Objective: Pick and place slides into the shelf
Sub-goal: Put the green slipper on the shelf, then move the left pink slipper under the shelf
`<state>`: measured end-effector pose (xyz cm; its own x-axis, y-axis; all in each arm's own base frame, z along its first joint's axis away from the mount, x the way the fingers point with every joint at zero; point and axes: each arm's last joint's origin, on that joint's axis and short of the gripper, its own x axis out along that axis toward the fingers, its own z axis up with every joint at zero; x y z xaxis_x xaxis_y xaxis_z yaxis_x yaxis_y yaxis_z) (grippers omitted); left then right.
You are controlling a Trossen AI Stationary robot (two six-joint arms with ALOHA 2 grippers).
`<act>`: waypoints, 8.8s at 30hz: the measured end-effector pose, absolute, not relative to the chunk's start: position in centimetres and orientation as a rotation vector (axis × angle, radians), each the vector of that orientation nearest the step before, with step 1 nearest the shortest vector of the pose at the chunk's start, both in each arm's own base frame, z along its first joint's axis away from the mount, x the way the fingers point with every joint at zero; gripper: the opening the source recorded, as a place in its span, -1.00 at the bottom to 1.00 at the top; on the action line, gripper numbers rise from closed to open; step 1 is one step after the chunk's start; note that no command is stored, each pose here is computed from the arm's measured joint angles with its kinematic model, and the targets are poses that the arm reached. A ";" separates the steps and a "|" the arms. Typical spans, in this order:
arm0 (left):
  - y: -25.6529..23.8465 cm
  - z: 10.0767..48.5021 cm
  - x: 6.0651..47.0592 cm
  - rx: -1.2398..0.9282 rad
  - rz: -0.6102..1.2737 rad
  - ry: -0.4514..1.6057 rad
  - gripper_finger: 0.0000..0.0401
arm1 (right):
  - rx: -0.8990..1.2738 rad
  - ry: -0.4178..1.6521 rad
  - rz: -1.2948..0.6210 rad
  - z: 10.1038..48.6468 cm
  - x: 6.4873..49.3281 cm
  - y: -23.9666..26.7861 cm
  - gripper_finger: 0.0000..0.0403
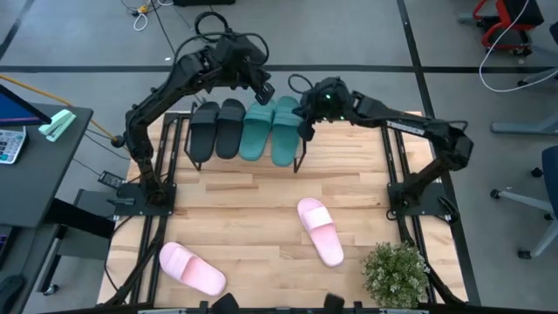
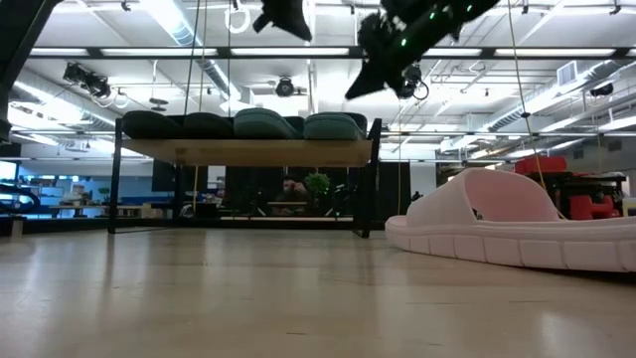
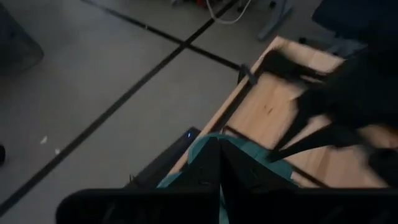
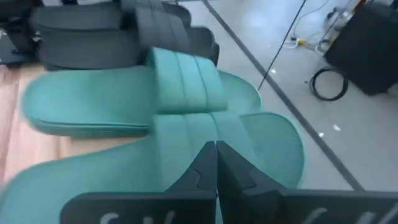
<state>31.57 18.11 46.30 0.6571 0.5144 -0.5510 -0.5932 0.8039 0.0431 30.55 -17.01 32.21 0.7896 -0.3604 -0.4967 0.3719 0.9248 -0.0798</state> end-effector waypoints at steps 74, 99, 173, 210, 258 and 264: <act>14.2 45.6 31.1 -0.153 0.533 0.803 -0.90 | -0.039 0.523 -0.251 33.2 32.9 -8.6 -0.95; -12.3 37.5 30.9 -0.393 0.338 1.297 -0.91 | -0.127 0.845 0.077 33.3 28.3 3.3 -0.87; -24.1 18.8 19.6 -0.549 1.357 1.716 -0.93 | -0.381 0.939 0.165 29.2 31.5 5.9 -0.27; -7.8 11.3 23.1 0.566 1.091 1.274 -0.94 | -0.378 0.912 0.162 29.4 31.7 6.0 -0.27; -17.3 18.5 27.9 -0.216 0.825 1.519 -0.94 | -0.321 0.886 0.134 29.6 31.9 6.0 -0.27; -18.9 18.3 27.5 -0.274 0.811 1.465 -0.97 | -0.322 0.886 0.135 29.6 31.9 6.0 -0.27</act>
